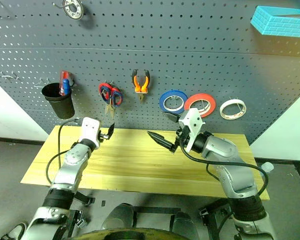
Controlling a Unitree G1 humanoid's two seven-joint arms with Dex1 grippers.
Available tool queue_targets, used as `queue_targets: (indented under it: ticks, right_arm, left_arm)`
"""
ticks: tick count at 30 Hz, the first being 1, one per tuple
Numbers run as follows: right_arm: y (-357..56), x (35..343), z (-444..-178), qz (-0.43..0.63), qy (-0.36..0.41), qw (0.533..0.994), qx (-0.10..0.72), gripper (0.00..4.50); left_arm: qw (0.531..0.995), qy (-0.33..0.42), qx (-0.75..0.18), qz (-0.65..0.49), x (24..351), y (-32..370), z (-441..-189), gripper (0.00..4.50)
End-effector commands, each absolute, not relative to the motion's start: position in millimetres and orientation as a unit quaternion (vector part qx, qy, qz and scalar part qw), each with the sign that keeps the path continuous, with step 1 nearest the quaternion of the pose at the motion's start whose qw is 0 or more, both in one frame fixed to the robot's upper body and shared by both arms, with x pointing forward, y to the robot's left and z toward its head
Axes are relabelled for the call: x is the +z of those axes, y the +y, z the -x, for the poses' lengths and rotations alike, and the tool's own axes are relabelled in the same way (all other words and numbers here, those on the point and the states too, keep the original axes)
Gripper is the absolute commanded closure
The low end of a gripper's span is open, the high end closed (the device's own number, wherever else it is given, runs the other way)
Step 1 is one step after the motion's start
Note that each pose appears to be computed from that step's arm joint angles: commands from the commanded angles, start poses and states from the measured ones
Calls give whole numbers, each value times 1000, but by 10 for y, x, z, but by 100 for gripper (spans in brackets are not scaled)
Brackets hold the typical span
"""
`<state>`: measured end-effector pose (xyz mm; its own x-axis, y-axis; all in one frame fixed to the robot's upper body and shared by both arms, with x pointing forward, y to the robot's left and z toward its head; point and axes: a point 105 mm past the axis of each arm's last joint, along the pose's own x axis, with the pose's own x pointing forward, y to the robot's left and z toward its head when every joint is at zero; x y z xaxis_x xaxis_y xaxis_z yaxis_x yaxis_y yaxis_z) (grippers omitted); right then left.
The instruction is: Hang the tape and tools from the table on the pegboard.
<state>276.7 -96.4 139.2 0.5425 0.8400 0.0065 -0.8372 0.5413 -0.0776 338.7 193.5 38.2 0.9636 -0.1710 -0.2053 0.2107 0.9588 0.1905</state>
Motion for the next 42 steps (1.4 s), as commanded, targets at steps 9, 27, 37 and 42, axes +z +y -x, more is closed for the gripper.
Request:
queue_targets:
  ticks: [9,27,37,42]
  right_arm:
    - [-909,1468,-2512,24,-11,866,499,0]
    - [-924,1414,-2282,12,39,861,507,0]
    - [-925,1394,-2259,13,56,849,525,0]
    - [-925,1374,-2207,9,70,843,533,0]
  left_arm:
    - [969,228,-86,-31,387,2594,-3390,45]
    - [960,274,-42,-46,449,3190,-3313,45]
    - [959,281,-4,-32,543,3378,-3004,45]
    - [953,300,30,-25,495,3569,-2918,45]
